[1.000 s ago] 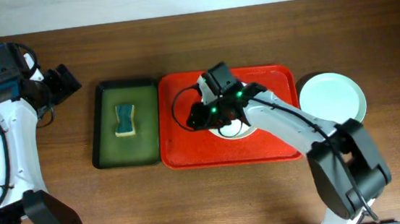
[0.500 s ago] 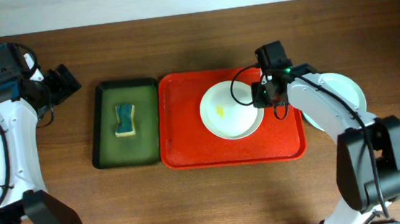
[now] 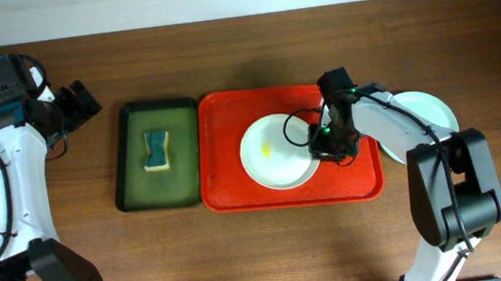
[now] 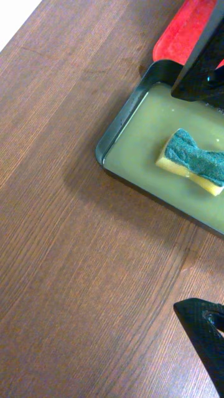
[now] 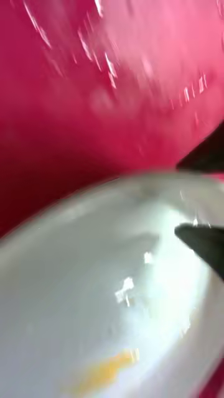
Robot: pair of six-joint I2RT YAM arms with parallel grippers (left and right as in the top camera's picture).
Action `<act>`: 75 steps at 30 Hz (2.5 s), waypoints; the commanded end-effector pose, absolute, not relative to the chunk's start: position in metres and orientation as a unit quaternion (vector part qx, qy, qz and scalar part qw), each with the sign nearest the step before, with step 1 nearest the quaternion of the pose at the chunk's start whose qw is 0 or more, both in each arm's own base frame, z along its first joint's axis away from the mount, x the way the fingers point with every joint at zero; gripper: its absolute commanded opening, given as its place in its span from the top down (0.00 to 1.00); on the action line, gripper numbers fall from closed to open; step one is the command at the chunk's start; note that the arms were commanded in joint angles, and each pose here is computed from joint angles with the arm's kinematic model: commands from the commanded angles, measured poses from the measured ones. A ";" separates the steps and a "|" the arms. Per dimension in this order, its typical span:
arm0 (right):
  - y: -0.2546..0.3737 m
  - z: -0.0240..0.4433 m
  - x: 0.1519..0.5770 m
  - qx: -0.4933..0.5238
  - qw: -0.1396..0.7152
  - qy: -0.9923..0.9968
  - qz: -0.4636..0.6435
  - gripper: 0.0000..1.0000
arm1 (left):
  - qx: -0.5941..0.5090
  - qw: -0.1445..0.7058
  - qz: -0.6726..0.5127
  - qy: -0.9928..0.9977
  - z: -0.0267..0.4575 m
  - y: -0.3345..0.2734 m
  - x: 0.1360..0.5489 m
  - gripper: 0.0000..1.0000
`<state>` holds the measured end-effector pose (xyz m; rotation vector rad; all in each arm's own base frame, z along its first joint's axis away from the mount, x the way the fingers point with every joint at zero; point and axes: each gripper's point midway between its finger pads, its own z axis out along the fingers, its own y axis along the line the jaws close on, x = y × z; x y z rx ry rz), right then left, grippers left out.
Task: Clean dirty plates on tray and stack at the side
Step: 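Move the right gripper to the white plate and drag it to the red tray's center, then reach the left gripper to the sponge on the black tray and grasp it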
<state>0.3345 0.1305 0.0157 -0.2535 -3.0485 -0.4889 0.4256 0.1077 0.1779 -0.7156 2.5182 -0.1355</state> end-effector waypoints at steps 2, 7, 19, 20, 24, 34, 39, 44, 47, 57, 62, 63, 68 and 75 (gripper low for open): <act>0.129 0.015 0.342 -0.096 0.010 -0.982 -0.161 0.55 | -0.269 0.260 -0.055 0.926 0.181 0.109 0.426 0.00; 0.099 0.011 0.380 -0.031 -0.089 -0.993 -0.069 0.70 | -0.269 0.260 -0.055 0.926 0.181 0.108 0.426 0.01; 0.122 0.016 0.360 -0.059 -0.034 -0.988 -0.142 0.75 | -0.269 0.260 -0.055 0.926 0.181 0.108 0.426 0.01; 0.121 0.020 0.365 -0.061 -0.040 -0.987 -0.143 0.71 | -0.269 0.260 -0.055 0.926 0.181 0.108 0.426 0.00; 0.120 0.024 0.373 -0.043 -0.054 -0.987 -0.143 0.83 | -0.269 0.260 -0.055 0.926 0.181 0.109 0.426 0.01; 0.106 0.022 0.381 -0.037 -0.078 -0.991 -0.100 0.90 | -0.269 0.260 -0.055 0.926 0.181 0.108 0.426 0.01; 0.106 0.022 0.381 -0.037 -0.077 -0.991 -0.100 0.96 | -0.269 0.260 -0.055 0.926 0.181 0.108 0.426 0.00; 0.105 0.021 0.376 -0.037 -0.067 -0.992 -0.097 0.95 | -0.269 0.260 -0.055 0.926 0.181 0.108 0.426 0.01; 0.105 0.021 0.377 -0.037 -0.069 -0.992 -0.098 0.96 | -0.269 0.260 -0.055 0.926 0.181 0.109 0.426 0.01; 0.105 0.021 0.377 -0.024 -0.070 -0.993 -0.097 0.95 | -0.129 0.123 -0.138 0.974 0.128 0.012 0.380 0.35; 0.105 0.021 0.376 -0.024 -0.068 -0.993 -0.097 0.95 | -0.042 0.126 -0.089 0.987 0.111 -0.040 0.382 0.62; 0.105 0.021 0.376 -0.024 -0.068 -0.993 -0.097 0.95 | -0.035 0.128 -0.067 0.989 0.110 -0.040 0.382 0.30; 0.105 0.021 0.376 -0.024 -0.068 -0.993 -0.097 0.95 | -0.028 0.153 -0.014 0.988 0.103 -0.032 0.391 0.60; 0.105 0.021 0.376 -0.024 -0.068 -0.993 -0.097 0.95 | -0.033 0.163 0.012 0.986 0.066 -0.022 0.388 0.58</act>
